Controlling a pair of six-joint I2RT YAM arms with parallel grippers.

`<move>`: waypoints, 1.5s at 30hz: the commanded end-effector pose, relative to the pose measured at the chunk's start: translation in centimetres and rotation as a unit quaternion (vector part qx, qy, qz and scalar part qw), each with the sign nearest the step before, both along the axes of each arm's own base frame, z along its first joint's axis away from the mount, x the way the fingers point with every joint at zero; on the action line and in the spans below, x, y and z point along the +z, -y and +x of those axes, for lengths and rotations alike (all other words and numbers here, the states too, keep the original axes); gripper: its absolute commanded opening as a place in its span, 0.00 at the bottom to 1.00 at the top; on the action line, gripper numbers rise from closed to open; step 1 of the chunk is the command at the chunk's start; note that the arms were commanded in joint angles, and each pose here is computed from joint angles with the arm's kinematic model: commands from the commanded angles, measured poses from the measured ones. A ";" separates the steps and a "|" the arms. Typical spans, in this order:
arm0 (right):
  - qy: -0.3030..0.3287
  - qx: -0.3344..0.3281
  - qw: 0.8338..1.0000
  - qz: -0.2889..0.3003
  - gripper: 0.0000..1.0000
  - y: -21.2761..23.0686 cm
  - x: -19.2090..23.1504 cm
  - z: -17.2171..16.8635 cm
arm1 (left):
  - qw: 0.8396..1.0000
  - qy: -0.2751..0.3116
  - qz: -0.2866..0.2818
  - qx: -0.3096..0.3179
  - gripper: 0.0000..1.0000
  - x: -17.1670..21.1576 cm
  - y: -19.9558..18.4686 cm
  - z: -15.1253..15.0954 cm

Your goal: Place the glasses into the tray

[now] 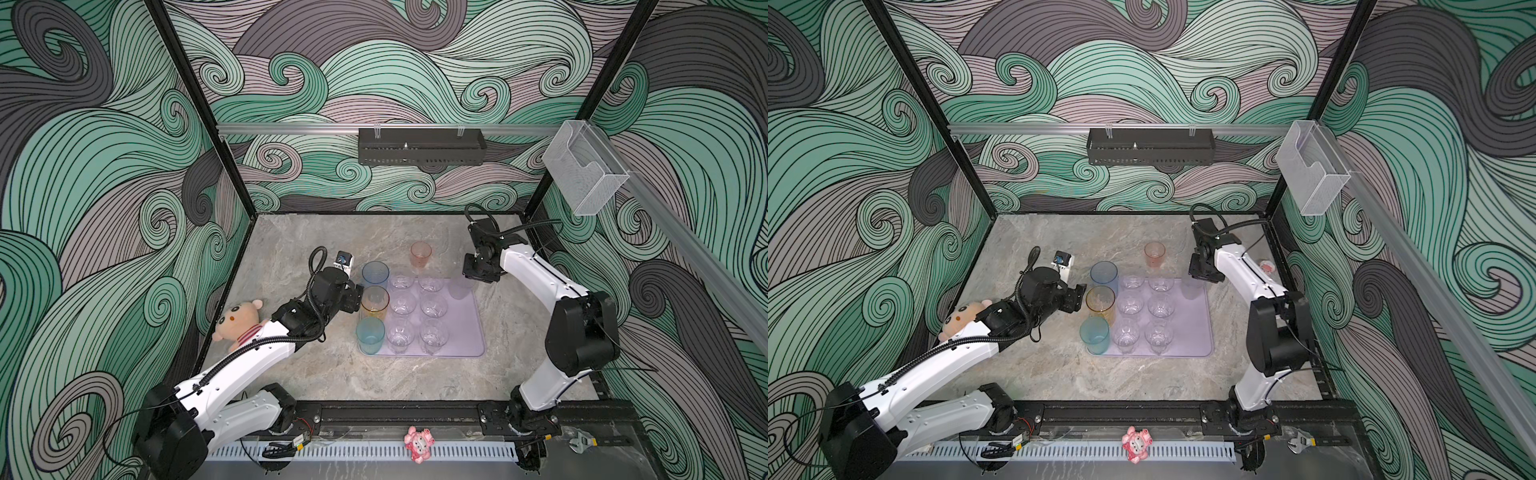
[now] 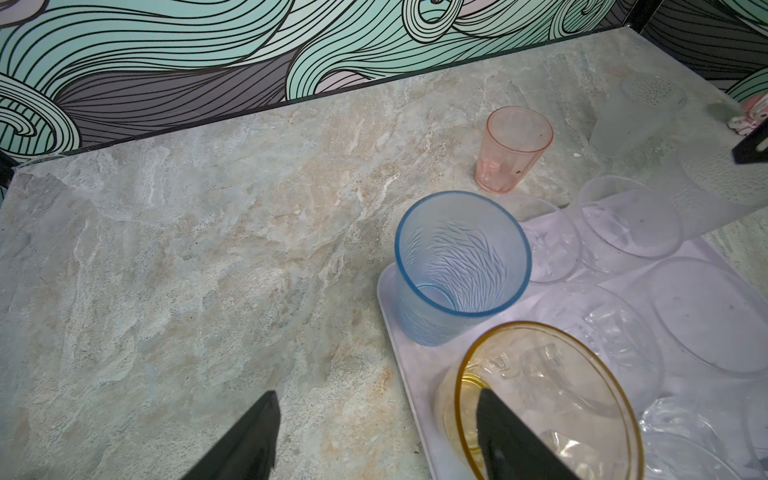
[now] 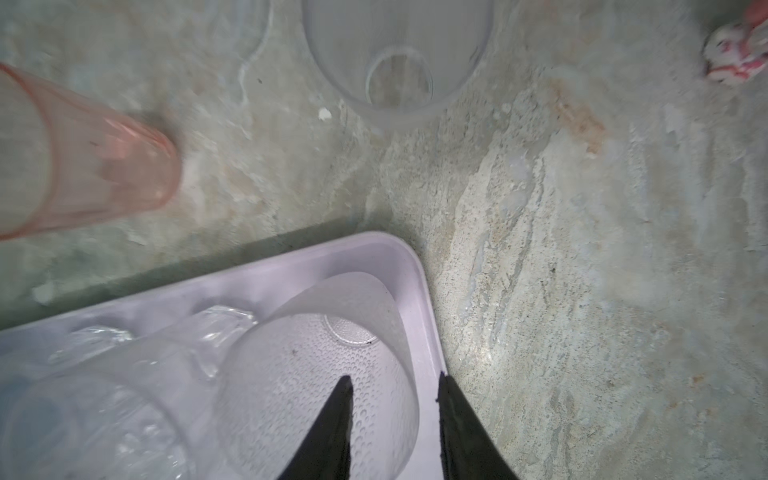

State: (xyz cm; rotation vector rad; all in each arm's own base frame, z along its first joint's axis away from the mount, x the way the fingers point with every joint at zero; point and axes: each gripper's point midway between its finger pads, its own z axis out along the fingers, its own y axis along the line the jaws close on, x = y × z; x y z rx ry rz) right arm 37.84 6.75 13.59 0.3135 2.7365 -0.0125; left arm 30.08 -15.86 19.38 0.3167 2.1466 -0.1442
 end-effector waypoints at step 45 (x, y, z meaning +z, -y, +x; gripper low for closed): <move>0.017 0.067 0.991 0.112 0.42 -11.4 -1.2 11.1 | 0.994 -0.075 -0.058 0.054 0.78 -2.1 -2.0 1.4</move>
